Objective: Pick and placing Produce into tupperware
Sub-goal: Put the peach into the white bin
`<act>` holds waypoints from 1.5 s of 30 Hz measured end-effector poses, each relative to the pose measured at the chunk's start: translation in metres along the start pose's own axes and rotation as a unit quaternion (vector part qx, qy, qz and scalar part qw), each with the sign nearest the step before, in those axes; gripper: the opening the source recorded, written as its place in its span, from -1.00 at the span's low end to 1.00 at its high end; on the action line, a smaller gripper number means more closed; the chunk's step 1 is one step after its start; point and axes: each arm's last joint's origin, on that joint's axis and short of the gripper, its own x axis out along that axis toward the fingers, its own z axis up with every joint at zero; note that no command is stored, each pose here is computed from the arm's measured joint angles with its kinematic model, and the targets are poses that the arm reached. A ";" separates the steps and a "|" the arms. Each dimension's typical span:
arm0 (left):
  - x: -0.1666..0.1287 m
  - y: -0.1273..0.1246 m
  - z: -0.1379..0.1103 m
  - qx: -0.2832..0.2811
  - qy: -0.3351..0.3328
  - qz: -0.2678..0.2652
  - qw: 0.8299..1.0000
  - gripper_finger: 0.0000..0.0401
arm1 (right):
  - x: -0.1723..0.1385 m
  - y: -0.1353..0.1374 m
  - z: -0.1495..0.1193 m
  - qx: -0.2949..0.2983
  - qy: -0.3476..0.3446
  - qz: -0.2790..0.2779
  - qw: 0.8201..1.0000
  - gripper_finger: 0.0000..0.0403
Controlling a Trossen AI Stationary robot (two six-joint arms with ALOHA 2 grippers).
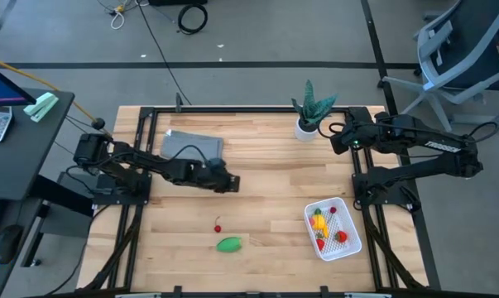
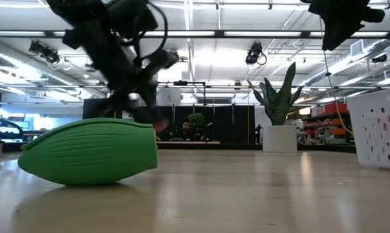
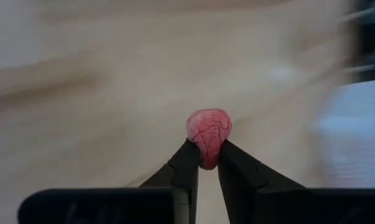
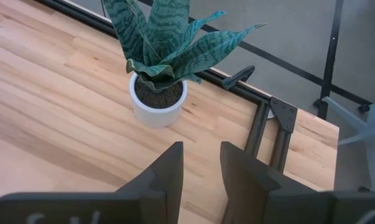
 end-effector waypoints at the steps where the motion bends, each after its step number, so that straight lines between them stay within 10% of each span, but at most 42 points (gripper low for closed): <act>1: 0.000 -0.007 0.002 0.002 -0.014 -0.033 0.999 -0.71 | 0.000 0.000 0.000 0.000 0.000 0.000 1.000 -0.43; 8: -0.013 -0.051 0.017 0.012 -0.115 -0.201 0.973 -0.72 | 0.000 0.000 0.000 0.000 0.000 0.000 1.000 -0.43; 20: -0.005 -0.169 0.043 0.140 -0.202 -0.287 0.926 -0.68 | 0.000 0.001 0.001 0.004 -0.004 0.003 1.000 -0.43; 27: 0.046 -0.224 0.036 0.188 -0.136 -0.342 0.911 -0.70 | 0.000 0.000 0.002 0.005 -0.027 -0.018 0.999 -0.43; 45: 0.159 -0.228 -0.040 0.376 -0.002 -0.314 0.872 -0.59 | 0.000 -0.001 0.003 -0.022 -0.046 -0.037 0.998 -0.43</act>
